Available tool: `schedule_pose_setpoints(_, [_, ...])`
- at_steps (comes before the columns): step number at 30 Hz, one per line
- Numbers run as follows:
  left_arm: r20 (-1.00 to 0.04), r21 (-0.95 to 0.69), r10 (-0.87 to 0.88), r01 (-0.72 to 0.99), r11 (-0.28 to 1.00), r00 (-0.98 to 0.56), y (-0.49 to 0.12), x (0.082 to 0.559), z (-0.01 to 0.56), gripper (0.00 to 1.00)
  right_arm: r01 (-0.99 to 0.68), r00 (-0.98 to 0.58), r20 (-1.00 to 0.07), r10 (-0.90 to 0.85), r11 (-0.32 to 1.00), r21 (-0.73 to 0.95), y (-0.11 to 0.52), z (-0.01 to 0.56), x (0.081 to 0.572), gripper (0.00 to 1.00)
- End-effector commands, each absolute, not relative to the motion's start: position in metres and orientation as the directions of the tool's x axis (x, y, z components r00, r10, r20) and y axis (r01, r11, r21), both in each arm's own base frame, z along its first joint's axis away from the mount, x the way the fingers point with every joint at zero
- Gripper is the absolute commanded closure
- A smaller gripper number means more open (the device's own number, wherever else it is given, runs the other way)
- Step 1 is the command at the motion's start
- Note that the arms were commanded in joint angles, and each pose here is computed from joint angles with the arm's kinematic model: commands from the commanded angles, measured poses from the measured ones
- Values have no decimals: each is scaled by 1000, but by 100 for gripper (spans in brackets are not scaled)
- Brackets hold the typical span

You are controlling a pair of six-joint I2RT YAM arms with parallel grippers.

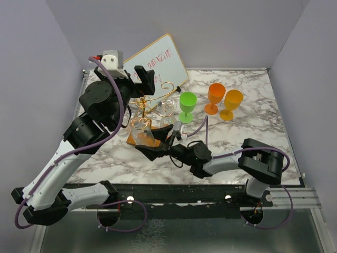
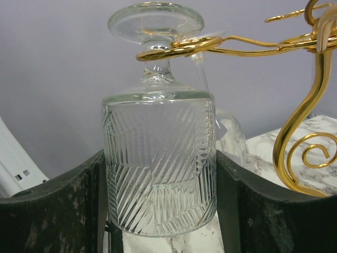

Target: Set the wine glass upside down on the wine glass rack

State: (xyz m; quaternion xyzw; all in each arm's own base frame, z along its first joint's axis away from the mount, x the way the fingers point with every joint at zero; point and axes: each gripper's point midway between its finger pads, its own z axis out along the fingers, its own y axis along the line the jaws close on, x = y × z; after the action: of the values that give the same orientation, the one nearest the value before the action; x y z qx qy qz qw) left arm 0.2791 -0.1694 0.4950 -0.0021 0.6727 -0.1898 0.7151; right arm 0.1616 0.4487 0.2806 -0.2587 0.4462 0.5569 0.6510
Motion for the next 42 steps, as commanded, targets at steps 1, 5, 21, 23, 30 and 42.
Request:
schedule_pose_setpoints(1, [-965,-245,-260,275,930,19,-169,278,497,1,-962,118,-689,715,256,100,416,361,154,99])
schedule_pose_setpoints(5, [-966,-244,-257,277,929,11,-171,278,495,1,-955,124,-682,721,273,115,413,364,157,99])
schedule_pose_setpoints(21, [-967,-246,-254,274,930,-4,-171,278,488,1,-941,46,-653,756,251,224,411,367,166,99])
schedule_pose_setpoints(23, [-967,-245,-254,275,930,-4,-171,278,488,1,-936,51,-652,757,264,234,408,366,169,99])
schedule_pose_setpoints(30, [-968,-243,-250,270,932,-9,-172,279,485,1,-923,51,-644,763,282,260,396,367,170,99])
schedule_pose_setpoints(42, [-967,-247,-253,277,928,-16,-173,278,483,1,-915,46,-669,742,300,270,391,353,171,99])
